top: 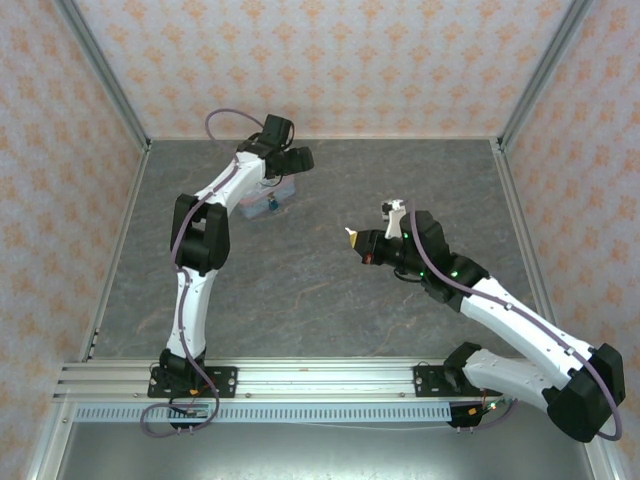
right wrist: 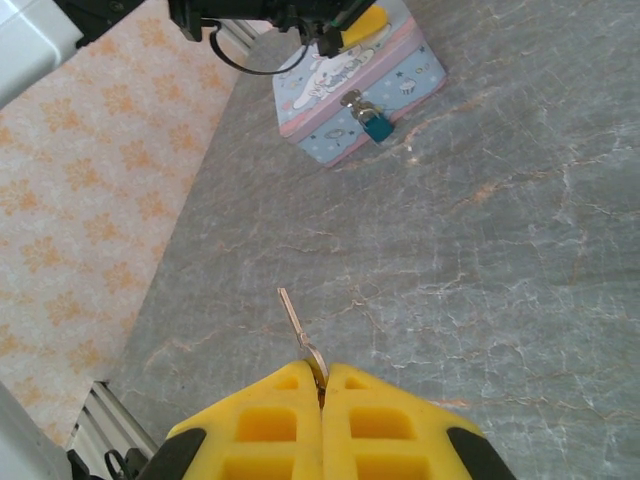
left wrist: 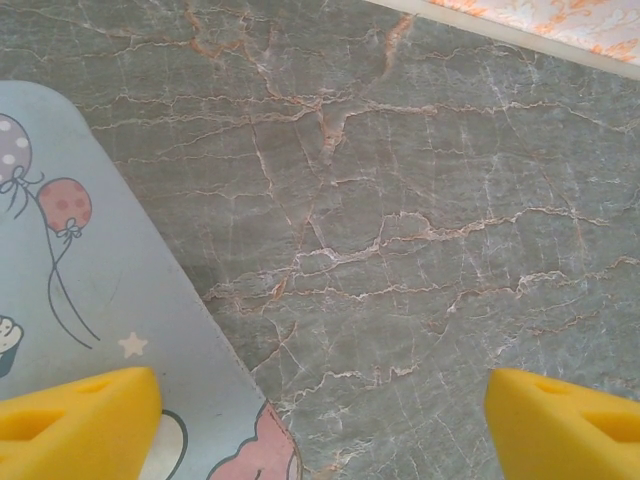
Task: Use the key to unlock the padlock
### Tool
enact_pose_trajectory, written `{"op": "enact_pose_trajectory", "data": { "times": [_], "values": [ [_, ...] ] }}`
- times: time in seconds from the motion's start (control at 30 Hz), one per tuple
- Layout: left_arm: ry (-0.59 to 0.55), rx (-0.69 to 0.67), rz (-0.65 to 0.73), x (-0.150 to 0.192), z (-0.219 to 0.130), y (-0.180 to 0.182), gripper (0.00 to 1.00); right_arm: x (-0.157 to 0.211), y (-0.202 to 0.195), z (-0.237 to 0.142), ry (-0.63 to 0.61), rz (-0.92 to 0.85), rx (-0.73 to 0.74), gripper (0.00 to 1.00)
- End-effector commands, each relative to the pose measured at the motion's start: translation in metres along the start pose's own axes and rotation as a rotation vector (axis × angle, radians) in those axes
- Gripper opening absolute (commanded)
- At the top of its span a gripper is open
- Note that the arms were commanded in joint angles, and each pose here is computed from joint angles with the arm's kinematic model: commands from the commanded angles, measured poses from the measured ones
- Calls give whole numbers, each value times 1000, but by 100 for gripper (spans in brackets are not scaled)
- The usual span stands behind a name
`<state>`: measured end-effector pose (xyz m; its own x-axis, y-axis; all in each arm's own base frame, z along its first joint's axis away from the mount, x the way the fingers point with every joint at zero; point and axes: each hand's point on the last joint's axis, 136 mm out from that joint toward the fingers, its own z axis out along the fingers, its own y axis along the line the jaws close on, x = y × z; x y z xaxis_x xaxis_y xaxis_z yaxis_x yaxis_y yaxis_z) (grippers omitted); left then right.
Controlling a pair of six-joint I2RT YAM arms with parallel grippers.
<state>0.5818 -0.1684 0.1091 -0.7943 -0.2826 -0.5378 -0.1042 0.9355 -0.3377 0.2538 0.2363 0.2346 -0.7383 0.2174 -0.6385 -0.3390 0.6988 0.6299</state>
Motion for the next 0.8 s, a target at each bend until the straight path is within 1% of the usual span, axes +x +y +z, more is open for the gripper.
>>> {"op": "enact_pose_trajectory", "data": {
  "times": [0.0, 0.1, 0.37, 0.53, 0.57, 0.6, 0.77],
  "values": [
    [110, -17, 39, 45, 8, 3, 85, -6, -5, -7, -22, -14, 37, 0],
    [114, -8, 45, 61, 1, 2, 85, -6, -9, -9, -22, -12, 55, 0],
    [101, 18, 66, 97, -34, -11, 85, -4, -28, -19, -20, 15, 115, 0],
    [106, 43, 66, 127, -54, -19, 85, -7, -47, -28, -43, 73, 149, 0],
    [117, 43, 68, 138, -54, -20, 85, -7, -52, -31, -51, 89, 158, 0],
    [92, 64, 73, 137, -68, -28, 85, -8, -57, -33, -57, 108, 166, 0],
    [107, 47, 112, 173, -84, -31, 85, -6, -81, -41, -61, 184, 207, 0]
  ]
}}
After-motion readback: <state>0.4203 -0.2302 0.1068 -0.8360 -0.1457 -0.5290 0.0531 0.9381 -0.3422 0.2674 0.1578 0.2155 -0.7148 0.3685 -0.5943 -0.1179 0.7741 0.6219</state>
